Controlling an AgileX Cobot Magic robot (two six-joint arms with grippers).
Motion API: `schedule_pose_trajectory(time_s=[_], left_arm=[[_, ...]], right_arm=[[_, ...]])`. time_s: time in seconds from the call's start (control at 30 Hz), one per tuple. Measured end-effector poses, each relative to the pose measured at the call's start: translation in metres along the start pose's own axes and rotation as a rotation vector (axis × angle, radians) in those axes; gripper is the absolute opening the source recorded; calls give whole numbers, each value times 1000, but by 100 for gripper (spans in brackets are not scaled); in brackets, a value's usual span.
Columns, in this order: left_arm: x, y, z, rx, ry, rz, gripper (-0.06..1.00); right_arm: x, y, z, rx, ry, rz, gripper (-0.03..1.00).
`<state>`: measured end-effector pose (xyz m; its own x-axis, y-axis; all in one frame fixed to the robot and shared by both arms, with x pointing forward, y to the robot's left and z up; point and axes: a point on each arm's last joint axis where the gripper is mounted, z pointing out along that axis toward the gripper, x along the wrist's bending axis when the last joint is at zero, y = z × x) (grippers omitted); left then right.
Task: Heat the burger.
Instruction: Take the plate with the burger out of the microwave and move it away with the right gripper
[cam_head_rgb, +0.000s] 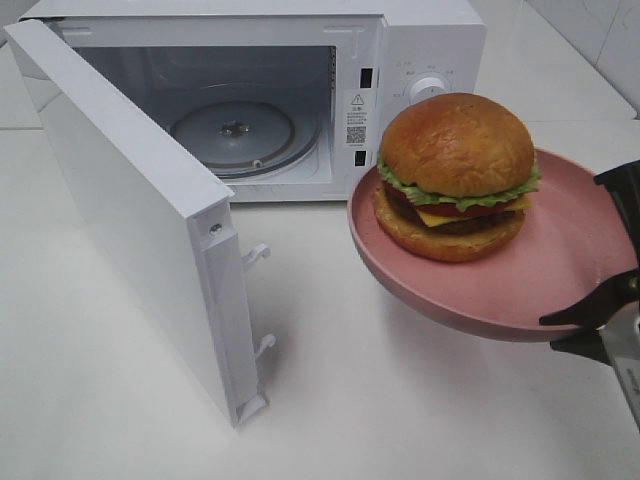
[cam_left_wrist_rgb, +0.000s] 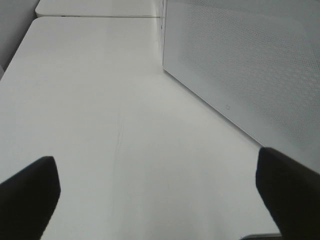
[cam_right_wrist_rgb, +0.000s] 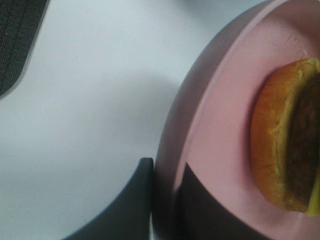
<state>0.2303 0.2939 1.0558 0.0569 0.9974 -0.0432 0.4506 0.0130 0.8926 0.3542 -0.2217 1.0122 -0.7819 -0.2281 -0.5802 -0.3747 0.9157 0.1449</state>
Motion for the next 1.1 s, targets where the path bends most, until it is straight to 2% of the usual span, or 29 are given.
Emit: schedule_pose_trajectory(time_s=[0.4, 0.63, 0.7, 0.9, 1.1], left_arm=[[0, 0, 0, 0, 0, 0, 99], [0, 0, 0, 0, 0, 0, 99], [0, 0, 0, 0, 0, 0, 99], [0, 0, 0, 0, 0, 0, 99], [0, 0, 0, 0, 0, 0, 99]], right_arm=[[3, -14, -8, 142, -25, 149, 8], [3, -25, -10, 258, -62, 330, 8], [4, -29, -11, 301, -77, 430, 8], [5, -37, -14, 392, -108, 553, 8], [5, -45, -18, 479, -193, 749, 8]])
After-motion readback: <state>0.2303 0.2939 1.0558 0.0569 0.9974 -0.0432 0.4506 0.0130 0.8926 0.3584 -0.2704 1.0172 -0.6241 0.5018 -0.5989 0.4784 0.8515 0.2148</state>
